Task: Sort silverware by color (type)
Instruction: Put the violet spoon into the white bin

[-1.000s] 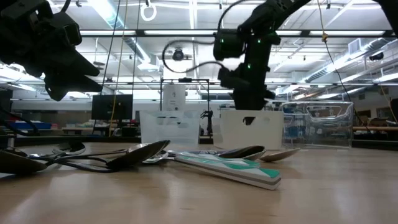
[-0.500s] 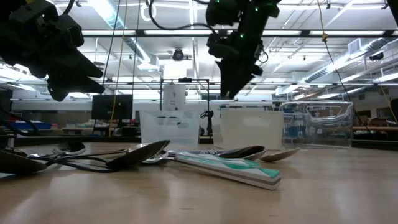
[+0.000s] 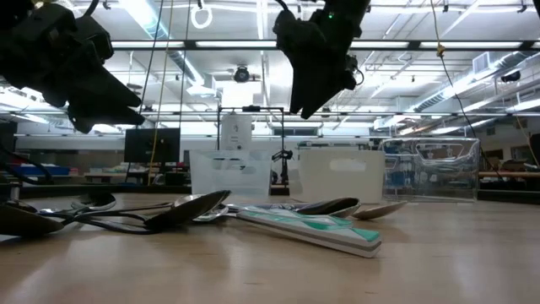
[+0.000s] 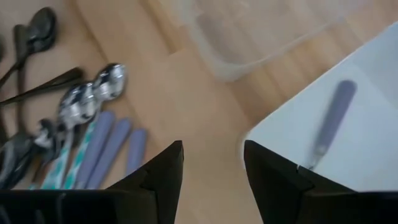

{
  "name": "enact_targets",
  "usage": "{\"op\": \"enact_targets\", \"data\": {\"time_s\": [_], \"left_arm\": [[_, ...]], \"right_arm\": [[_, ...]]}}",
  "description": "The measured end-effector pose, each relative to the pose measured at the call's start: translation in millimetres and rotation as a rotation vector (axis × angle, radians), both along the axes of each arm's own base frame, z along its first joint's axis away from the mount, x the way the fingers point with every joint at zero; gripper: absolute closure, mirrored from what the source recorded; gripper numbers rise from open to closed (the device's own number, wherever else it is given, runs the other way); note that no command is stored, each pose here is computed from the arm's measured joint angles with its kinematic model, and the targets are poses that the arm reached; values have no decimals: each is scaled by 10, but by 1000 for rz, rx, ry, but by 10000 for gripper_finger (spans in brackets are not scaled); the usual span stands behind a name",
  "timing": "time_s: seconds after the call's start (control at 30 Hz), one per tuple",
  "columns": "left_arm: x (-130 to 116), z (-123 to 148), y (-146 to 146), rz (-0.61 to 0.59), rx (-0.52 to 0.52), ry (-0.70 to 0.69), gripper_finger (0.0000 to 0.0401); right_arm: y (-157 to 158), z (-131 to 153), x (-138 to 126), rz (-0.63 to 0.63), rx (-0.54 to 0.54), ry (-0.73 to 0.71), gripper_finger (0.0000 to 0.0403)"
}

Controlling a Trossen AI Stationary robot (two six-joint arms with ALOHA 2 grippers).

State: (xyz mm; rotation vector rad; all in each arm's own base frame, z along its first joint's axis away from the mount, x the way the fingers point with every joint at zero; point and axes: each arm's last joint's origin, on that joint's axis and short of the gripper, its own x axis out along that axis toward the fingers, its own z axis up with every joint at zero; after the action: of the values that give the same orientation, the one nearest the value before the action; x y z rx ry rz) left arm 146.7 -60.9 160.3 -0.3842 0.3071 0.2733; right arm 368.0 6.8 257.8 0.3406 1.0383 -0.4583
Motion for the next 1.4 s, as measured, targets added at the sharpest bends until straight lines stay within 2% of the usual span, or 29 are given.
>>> {"op": "enact_targets", "data": {"time_s": [0.23, 0.33, 0.63, 0.8, 1.0, 1.4], "left_arm": [[2, 11, 7, -25, 157, 21, 193], [10, 20, 18, -21, 182, 17, 193], [33, 18, 81, 24, 177, 22, 193], [32, 11, 72, 1, 135, 25, 193], [31, 14, 72, -10, 142, 27, 193], [29, 12, 73, -11, 144, 30, 193]], "right_arm": [[246, -48, -36, -16, 38, 5, 225], [319, -113, -66, -27, 50, 19, 225], [490, -218, -57, -45, 59, 26, 225], [629, -429, 37, -21, 97, 55, 225], [732, -640, 88, -14, 128, 106, 225], [913, -1108, 142, 22, 117, 227, 231]]}}
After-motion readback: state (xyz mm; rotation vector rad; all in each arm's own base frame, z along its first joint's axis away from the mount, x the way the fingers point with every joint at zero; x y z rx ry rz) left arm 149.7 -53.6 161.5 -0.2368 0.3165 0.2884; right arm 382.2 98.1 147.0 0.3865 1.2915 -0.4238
